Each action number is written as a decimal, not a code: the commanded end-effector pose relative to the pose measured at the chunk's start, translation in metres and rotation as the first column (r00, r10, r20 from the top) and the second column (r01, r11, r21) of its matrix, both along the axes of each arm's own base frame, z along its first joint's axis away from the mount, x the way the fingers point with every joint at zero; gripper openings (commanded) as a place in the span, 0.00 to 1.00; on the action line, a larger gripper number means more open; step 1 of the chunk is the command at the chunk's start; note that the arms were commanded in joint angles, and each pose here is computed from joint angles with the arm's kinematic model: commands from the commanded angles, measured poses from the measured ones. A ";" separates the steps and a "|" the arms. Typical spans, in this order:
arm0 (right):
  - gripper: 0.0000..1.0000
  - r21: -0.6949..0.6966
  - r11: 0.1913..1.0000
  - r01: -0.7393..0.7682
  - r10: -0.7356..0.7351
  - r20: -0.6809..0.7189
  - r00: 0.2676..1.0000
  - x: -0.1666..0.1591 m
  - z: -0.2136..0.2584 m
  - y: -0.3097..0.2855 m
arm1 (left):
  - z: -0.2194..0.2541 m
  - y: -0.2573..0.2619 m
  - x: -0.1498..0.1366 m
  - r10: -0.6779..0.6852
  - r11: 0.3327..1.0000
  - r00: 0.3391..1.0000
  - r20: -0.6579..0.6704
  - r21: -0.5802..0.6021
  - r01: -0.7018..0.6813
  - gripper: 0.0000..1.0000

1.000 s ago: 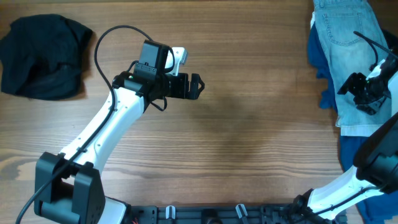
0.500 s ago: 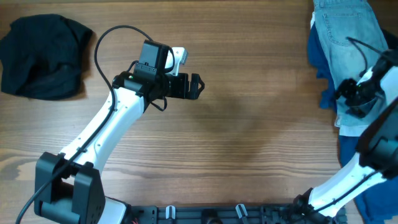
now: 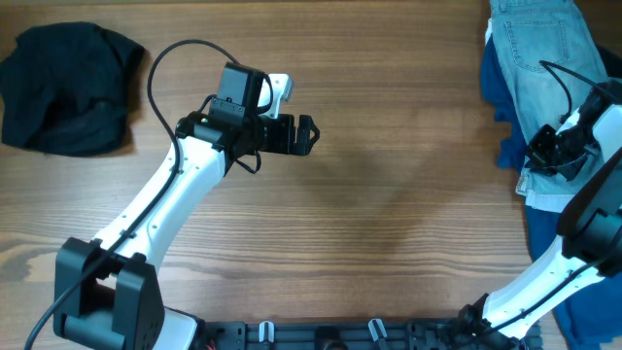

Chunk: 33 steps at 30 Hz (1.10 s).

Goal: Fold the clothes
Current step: 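Lower the right gripper onto the jeans and grasp the waistband edge, then pull the grasped jeans leftward toward the left gripper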

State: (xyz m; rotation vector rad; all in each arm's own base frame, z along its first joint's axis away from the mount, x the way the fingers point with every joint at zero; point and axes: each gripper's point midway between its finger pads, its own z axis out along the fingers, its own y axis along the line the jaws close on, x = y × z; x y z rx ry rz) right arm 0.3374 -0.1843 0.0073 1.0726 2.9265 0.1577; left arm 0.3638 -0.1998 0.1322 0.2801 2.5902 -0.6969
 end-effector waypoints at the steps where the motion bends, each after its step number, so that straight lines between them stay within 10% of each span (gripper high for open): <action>1: 0.04 0.026 1.000 0.013 -0.013 -0.001 1.000 0.003 -0.006 0.004 | 0.002 -0.006 0.002 -0.007 1.000 1.000 -0.005 -0.018 0.007 1.00; 33: 0.04 -0.190 0.928 -0.319 0.367 0.334 0.868 0.054 0.156 0.130 | 0.009 -0.012 0.006 -0.022 0.998 0.999 0.023 -0.051 0.023 1.00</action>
